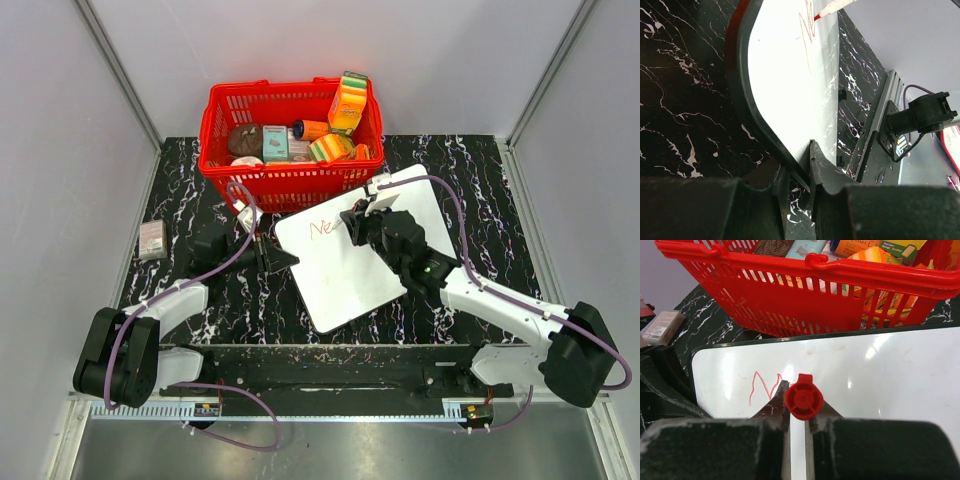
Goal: Write a sentence on the whiteboard
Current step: Write on the whiteboard with the whiteboard marker without the cap.
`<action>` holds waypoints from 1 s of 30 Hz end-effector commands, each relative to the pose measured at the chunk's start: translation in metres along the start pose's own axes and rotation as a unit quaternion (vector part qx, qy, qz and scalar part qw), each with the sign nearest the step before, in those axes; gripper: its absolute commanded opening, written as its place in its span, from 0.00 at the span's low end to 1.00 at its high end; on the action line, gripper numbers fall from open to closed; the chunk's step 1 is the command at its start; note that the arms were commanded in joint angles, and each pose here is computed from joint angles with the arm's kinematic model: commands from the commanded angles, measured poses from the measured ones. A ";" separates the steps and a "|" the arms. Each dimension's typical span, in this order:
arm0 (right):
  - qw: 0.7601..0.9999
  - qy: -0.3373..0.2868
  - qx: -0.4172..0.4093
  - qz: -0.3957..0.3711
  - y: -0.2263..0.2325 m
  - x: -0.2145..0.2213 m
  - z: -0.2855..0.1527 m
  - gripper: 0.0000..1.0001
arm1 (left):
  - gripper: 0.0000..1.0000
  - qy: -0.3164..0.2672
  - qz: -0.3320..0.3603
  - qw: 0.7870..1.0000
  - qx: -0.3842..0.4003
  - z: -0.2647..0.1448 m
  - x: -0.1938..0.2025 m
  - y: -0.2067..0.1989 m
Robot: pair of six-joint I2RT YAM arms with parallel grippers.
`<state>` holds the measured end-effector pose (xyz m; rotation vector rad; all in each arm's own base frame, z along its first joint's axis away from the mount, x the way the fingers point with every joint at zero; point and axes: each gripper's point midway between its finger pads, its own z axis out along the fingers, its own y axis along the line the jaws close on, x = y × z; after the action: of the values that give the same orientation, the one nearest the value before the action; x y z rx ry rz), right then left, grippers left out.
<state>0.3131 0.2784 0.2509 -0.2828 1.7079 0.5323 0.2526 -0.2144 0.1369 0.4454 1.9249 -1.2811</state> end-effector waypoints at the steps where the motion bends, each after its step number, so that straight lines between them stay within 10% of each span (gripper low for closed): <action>1: 0.999 -0.008 0.041 -0.018 -0.014 -0.012 0.004 0.00 | 0.00 0.024 0.070 0.997 0.001 0.005 0.015 0.006; 30: 0.999 -0.045 -0.011 -0.012 0.001 -0.049 0.007 0.00 | 0.00 0.027 0.070 0.997 0.001 0.006 0.016 0.006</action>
<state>0.3226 0.2740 0.2758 -0.2953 1.6602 0.5218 0.2524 -0.2163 0.1391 0.4652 1.9096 -1.2802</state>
